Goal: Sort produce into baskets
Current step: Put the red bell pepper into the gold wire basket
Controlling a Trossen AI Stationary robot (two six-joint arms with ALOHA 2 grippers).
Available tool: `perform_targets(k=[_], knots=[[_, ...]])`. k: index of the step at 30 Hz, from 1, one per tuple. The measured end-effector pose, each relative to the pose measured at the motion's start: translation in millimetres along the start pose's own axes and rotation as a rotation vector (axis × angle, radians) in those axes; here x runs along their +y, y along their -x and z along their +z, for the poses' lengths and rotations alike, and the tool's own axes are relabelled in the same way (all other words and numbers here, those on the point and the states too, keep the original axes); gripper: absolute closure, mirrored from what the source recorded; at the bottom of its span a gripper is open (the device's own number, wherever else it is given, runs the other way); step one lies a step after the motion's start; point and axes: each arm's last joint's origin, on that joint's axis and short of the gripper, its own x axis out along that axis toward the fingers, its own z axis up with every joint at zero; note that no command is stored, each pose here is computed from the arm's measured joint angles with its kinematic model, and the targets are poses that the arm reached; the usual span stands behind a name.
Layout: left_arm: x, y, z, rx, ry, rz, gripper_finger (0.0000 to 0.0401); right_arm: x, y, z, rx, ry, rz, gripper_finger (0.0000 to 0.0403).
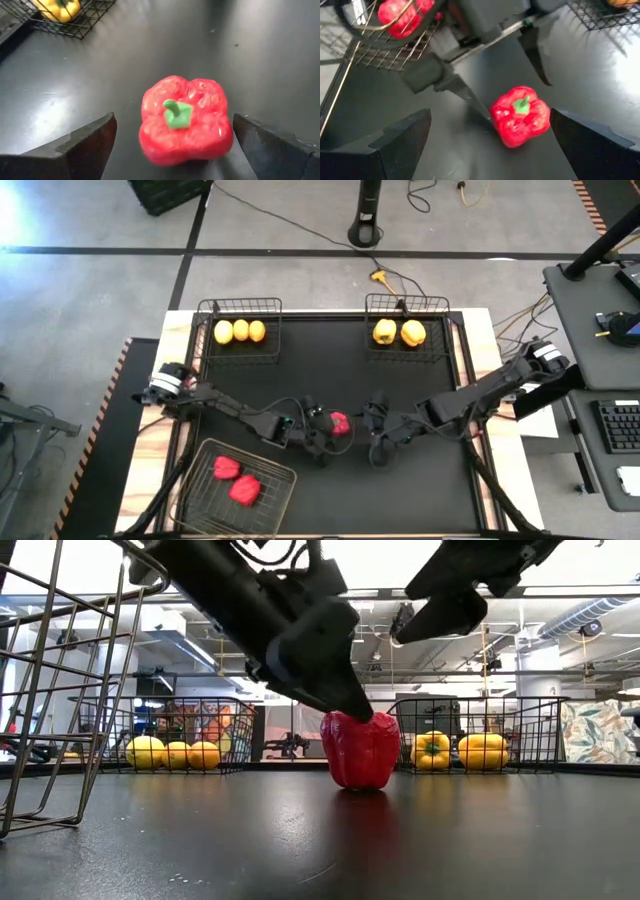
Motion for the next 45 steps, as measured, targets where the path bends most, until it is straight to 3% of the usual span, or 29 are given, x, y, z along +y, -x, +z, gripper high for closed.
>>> perform_targets(k=[5, 15, 19, 24, 26, 31, 37, 41, 45], knots=[[1, -14, 0, -0.002, 0.034, -0.051, 0.0021, 5, 1, -2, 0.004, -0.005, 0.015, 0.0003], [1, -35, -13, 0.017, 0.040, -0.038, 0.0027, 9, 1, -6, 0.016, 0.006, 0.025, 0.0003], [-1, -36, -9, -0.017, 0.064, -0.049, 0.0059, 10, 1, -6, 0.017, 0.007, 0.026, 0.0003], [-1, -32, -7, -0.017, 0.053, -0.051, 0.0132, 11, 2, -6, 0.015, 0.009, 0.032, 0.0003], [-2, -23, -1, -0.014, 0.037, -0.056, 0.0135, 11, 3, -5, 0.013, 0.009, 0.033, 0.0003], [-14, 24, 29, 0.026, -0.048, -0.093, 0.0135, 13, 8, -5, 0.007, 0.012, 0.045, 0.0003], [-60, 143, 61, 0.095, -0.197, -0.280, 0.0135, 15, 17, -9, 0.051, -0.001, 0.047, 0.0003], [-76, 214, 53, 0.219, -0.171, -0.303, 0.0135, 18, 18, -13, 0.076, -0.033, 0.047, 0.0003], [-87, 254, 21, 0.263, -0.093, -0.223, 0.0135, 23, 15, -18, 0.096, -0.049, 0.051, 0.0003]])
